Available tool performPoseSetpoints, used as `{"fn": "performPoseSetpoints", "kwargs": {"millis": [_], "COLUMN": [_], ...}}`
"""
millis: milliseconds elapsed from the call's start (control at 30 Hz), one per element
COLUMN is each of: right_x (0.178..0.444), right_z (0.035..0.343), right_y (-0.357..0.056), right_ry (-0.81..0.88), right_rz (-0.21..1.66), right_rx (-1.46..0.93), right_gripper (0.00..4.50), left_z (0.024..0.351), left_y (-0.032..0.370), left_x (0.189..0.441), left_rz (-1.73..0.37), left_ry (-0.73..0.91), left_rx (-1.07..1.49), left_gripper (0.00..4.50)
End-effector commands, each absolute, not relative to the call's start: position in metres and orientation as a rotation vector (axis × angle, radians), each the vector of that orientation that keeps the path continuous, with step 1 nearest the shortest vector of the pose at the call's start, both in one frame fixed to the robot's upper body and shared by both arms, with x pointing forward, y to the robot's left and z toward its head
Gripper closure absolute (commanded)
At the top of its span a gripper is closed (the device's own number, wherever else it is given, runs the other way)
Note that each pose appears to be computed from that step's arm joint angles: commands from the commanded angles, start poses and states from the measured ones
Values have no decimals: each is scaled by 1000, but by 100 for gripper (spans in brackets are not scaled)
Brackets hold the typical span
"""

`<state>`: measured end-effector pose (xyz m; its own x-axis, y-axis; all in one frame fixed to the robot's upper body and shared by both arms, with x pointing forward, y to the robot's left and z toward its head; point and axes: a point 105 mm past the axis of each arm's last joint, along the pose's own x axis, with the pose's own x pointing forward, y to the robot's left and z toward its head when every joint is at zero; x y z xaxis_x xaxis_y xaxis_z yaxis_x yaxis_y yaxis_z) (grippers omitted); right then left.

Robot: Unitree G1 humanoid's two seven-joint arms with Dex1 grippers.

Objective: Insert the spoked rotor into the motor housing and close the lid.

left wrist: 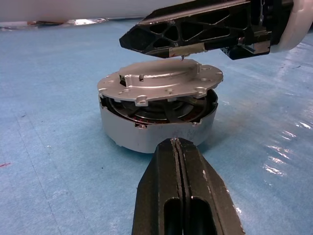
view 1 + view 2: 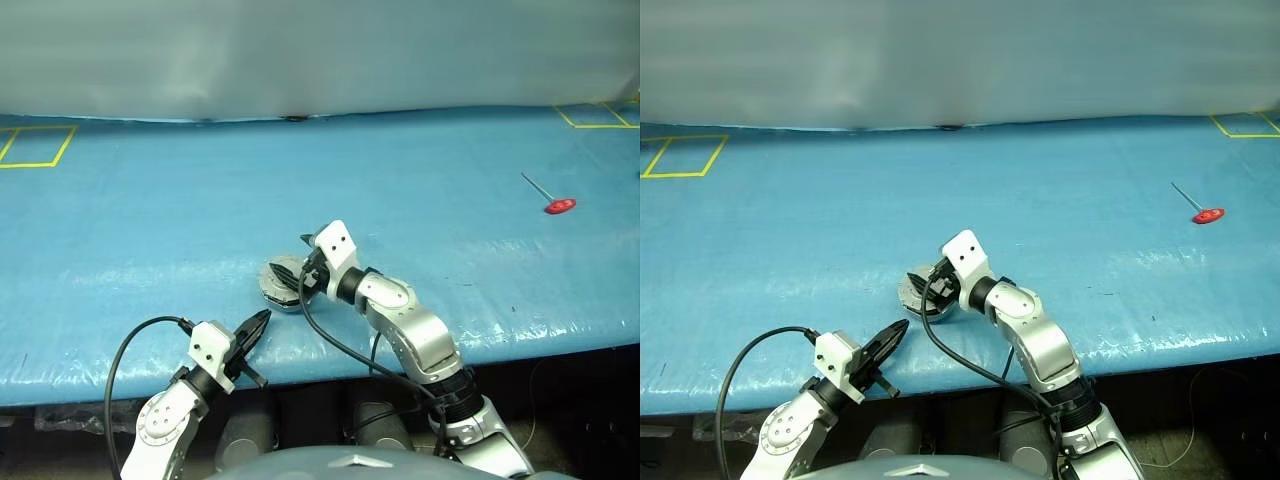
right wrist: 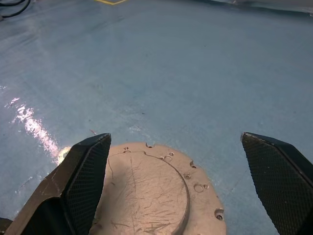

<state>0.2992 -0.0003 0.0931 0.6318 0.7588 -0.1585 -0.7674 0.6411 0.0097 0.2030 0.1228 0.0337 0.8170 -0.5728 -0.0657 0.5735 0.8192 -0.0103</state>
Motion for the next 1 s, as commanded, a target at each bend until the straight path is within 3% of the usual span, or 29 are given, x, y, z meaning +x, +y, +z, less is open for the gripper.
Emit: {"fn": "performPoseSetpoints", "kwargs": {"millis": [33,533,733,1000], "right_x": [291,278,280,280], "right_z": [98,72,72,79], "right_y": [9,8,7,8], "right_ry": [135,229,221,193], "right_rz": [922,962,949,978], "right_rx": [-42,-63,-76,-153], "right_gripper": [1,1,146,145], "left_z": [42,38,37,36], "left_y": [120,121,121,120], "left_x": [203,202,202,202], "left_rz": [-620,-615,-615,-613], "left_ry": [27,33,35,33], "left_rx": [8,2,1,-4], "left_gripper": [450,450,450,450]}}
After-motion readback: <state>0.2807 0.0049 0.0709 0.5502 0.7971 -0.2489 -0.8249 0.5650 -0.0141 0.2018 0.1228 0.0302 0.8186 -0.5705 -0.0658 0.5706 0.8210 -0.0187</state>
